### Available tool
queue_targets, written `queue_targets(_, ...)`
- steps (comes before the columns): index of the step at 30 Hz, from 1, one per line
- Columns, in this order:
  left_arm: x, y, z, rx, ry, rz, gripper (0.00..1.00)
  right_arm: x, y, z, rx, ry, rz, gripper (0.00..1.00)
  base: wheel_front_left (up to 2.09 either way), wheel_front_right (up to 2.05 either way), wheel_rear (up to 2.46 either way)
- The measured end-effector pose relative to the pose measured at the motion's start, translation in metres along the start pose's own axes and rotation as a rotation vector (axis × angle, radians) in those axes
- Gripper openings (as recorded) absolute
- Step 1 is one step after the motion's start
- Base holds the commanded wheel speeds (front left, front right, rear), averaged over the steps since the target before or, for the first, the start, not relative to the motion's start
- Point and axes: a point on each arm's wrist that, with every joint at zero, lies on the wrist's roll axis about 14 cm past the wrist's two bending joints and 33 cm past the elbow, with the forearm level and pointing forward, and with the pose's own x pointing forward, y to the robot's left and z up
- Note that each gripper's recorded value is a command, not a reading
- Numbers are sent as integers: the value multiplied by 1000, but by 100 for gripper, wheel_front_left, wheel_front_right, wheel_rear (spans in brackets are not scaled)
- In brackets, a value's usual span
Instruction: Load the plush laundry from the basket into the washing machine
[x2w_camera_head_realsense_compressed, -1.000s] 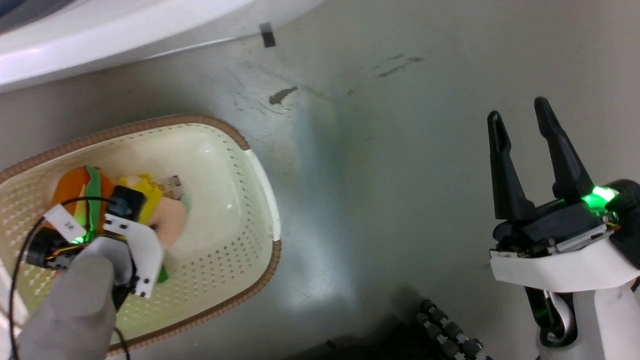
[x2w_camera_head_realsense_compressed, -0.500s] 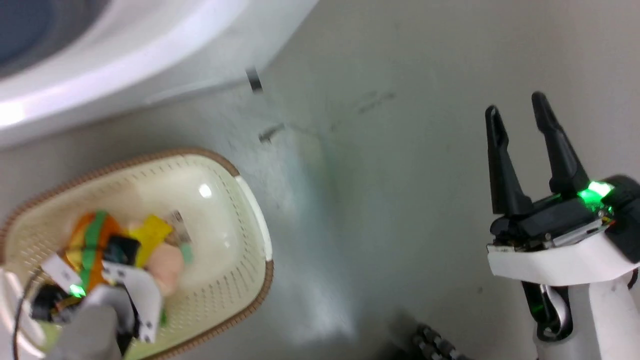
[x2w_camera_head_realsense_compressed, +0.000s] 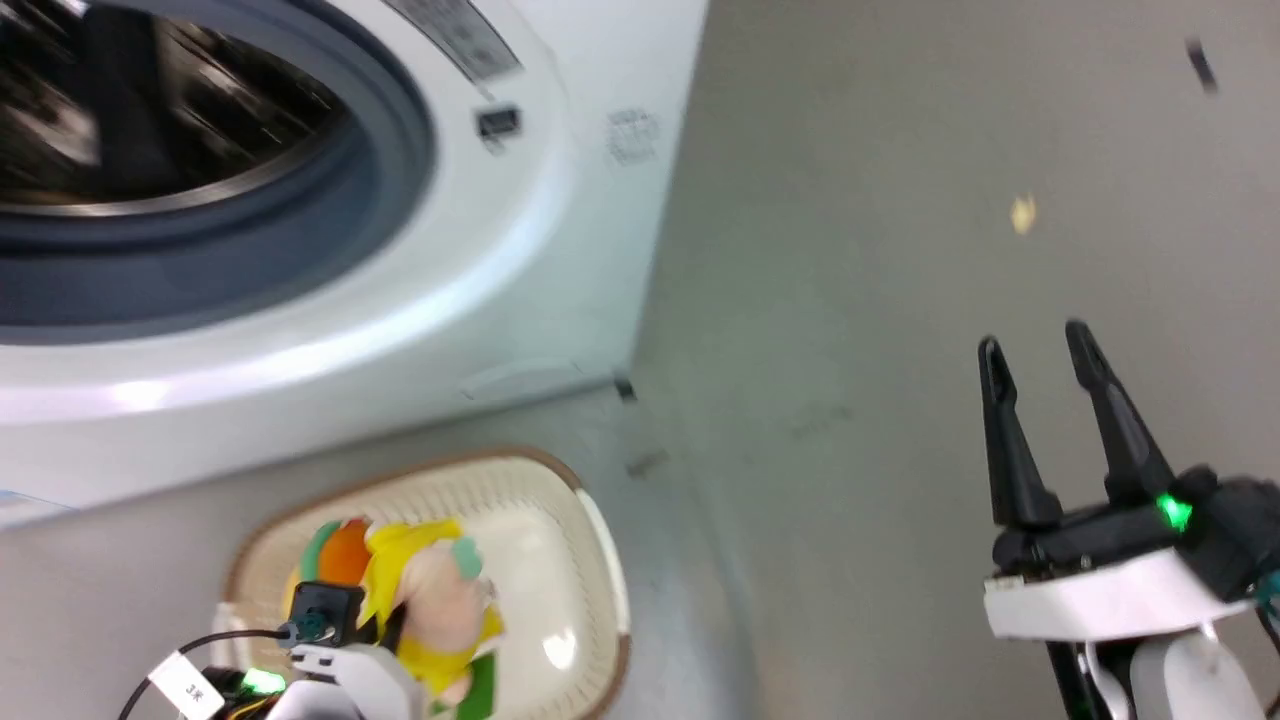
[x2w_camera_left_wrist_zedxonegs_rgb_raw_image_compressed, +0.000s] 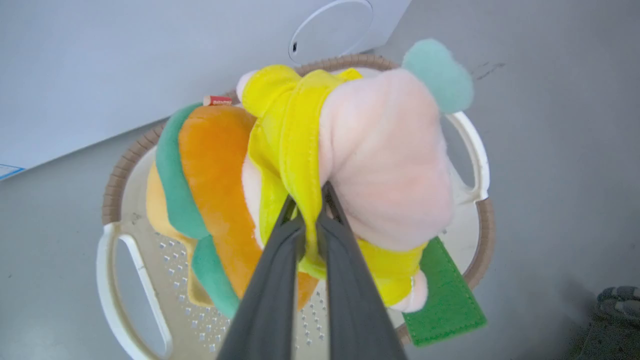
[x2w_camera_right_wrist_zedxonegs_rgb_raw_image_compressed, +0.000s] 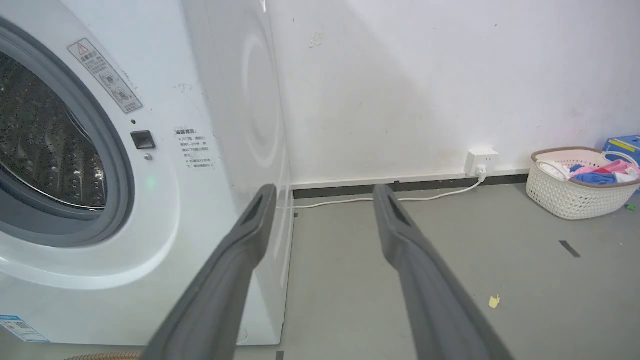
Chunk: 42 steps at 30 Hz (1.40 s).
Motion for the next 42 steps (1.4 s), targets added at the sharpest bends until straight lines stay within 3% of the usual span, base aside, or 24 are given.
queue_targets(13,-125,28,144,-53,-655,216,0,-13,42,35,33,-101,125,100,0,0,0)
queue_targets(21,-162,47,211,-59,-905,265,0,-5,52,23,35,-71,150,100,0,0,0)
queue_targets(31,-129,93,303,70,-1031,289,0,24,46,-10,36,-10,130,100,0,0,0)
queue_targets(34,-100,112,321,86,-980,293,0,34,42,-18,45,-2,118,100,0,0,0)
queue_targets(39,-34,148,337,223,-799,317,0,43,30,-45,46,57,85,100,0,0,0)
queue_targets(42,-16,155,346,244,-771,318,0,44,23,-51,46,71,65,100,0,0,0)
